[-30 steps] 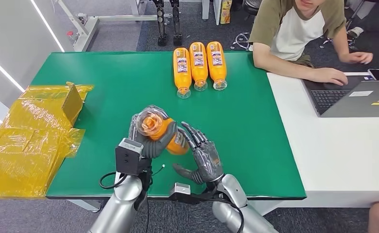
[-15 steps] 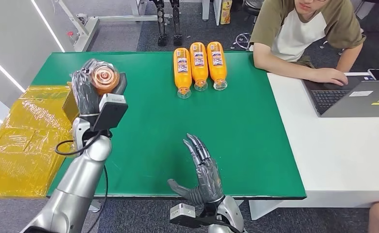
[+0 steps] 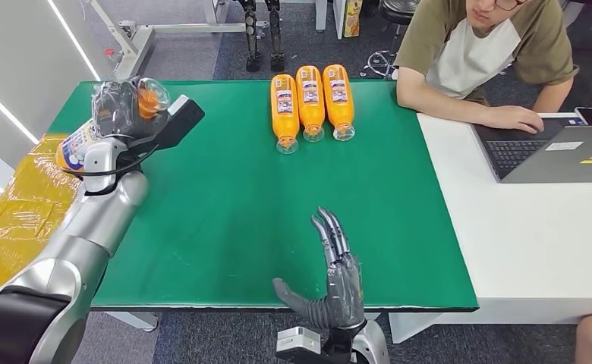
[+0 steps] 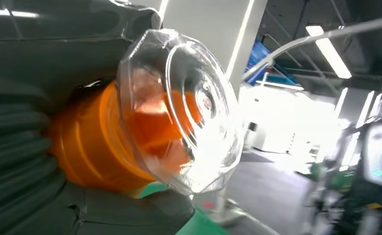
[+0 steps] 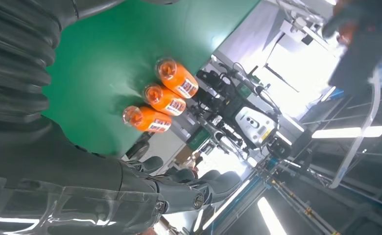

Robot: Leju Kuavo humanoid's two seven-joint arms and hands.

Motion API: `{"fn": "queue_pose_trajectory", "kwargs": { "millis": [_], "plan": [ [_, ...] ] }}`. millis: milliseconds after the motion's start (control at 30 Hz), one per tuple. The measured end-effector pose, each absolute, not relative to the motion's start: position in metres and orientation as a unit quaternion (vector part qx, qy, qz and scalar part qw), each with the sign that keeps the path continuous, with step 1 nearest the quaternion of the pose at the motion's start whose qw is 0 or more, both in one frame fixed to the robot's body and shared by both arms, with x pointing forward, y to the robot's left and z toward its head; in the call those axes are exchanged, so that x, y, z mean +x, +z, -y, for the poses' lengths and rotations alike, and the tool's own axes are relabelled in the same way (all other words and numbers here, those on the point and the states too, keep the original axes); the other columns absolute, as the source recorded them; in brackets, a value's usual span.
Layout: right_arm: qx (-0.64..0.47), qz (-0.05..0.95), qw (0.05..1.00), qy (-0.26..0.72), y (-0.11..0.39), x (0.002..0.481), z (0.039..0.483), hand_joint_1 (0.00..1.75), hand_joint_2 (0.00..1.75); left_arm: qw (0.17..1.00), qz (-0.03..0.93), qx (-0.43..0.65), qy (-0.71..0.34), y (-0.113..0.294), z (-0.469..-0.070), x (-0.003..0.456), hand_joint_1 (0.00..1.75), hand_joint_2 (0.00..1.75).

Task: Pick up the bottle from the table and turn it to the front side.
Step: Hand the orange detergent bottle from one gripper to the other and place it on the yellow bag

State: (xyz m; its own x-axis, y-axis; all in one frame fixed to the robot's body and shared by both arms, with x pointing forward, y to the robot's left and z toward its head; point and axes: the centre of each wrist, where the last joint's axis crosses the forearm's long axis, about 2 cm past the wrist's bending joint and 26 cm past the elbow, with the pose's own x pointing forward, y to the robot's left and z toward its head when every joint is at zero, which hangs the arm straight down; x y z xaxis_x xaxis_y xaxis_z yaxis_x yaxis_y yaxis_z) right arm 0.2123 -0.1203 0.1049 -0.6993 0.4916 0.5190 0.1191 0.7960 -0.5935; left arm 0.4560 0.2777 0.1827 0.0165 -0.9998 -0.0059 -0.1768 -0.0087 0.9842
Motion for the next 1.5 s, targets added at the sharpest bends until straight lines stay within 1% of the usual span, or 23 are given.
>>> {"fn": "queue_pose_trajectory", "kwargs": {
  "millis": [200,333,667,967,1300,1333,1433,1467,1500],
  "plan": [
    [-0.175,0.883,0.347,0.264,0.107,0.212,0.121,0.0,1.75,0.424,0.442,0.609,-0.505,0.145,-0.287,0.437,1.75,1.75],
    [-0.174,0.882,0.348,0.264,0.107,0.212,0.121,0.0,1.75,0.413,0.404,0.621,-0.529,0.125,-0.295,0.425,1.75,1.75],
    [-0.173,0.882,0.349,0.264,0.106,0.212,0.121,0.0,1.75,0.421,0.368,0.614,-0.557,0.103,-0.309,0.41,1.75,1.75],
    [-0.162,0.88,0.358,0.267,0.106,0.213,0.119,0.0,1.75,0.464,0.315,0.583,-0.588,0.061,-0.314,0.376,1.75,1.75],
    [-0.145,0.878,0.366,0.274,0.104,0.214,0.119,0.0,1.75,0.493,0.306,0.546,-0.605,0.037,-0.313,0.353,1.75,1.75],
    [-0.143,0.878,0.367,0.273,0.104,0.214,0.119,0.0,1.75,0.495,0.306,0.544,-0.604,0.036,-0.313,0.352,1.43,1.75],
    [-0.138,0.879,0.368,0.269,0.103,0.214,0.119,0.0,1.75,0.509,0.313,0.536,-0.597,0.034,-0.314,0.35,0.13,1.75],
    [-0.137,0.88,0.369,0.267,0.102,0.214,0.118,0.0,1.75,0.516,0.316,0.531,-0.593,0.034,-0.314,0.349,0.0,1.75],
    [-0.136,0.88,0.369,0.266,0.102,0.214,0.118,0.0,1.75,0.524,0.32,0.525,-0.589,0.033,-0.314,0.348,0.0,1.75]
  ]
}}
